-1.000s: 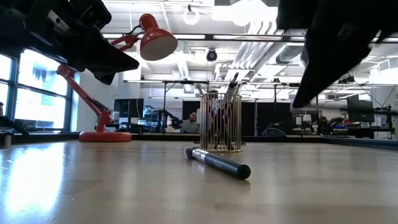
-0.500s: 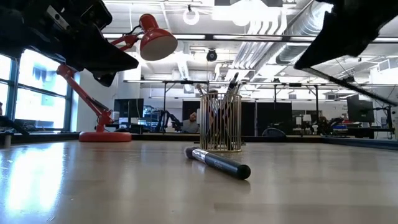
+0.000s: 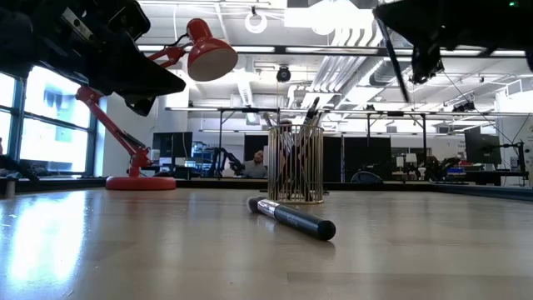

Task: Put items in baskets/containers
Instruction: Put the eyeshadow brush into the wire organizer

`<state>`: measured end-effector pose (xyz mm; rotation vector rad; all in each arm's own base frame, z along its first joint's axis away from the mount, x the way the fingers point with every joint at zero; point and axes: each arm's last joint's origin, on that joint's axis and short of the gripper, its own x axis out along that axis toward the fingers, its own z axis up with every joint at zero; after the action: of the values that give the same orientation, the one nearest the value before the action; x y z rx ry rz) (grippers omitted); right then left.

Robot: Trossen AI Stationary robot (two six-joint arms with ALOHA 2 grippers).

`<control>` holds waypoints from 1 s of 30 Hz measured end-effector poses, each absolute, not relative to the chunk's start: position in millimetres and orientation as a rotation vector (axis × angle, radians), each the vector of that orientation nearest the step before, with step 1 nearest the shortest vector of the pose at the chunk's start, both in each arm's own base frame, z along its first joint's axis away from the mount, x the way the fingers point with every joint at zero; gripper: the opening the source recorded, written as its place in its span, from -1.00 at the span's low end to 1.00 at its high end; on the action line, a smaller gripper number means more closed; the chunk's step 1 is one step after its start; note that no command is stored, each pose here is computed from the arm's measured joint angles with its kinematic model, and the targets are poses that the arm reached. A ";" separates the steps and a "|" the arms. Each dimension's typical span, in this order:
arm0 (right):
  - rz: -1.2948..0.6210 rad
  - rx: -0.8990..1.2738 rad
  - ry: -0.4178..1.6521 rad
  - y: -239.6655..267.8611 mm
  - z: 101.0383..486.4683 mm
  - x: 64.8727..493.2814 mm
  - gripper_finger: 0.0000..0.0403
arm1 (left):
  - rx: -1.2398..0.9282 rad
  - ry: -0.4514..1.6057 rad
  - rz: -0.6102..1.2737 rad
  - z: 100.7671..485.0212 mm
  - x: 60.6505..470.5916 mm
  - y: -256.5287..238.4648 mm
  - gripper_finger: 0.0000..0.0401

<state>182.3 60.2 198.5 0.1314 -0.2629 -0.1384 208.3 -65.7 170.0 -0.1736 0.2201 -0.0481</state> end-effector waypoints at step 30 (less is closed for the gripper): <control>-0.111 -0.171 -0.154 14.6 171.0 315.3 -0.96 | -0.171 0.233 -0.061 169.0 208.1 -66.1 -1.00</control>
<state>315.3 14.6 171.0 -0.1713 -0.1537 -0.1112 208.1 -66.1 169.0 -0.1709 0.2327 -0.0611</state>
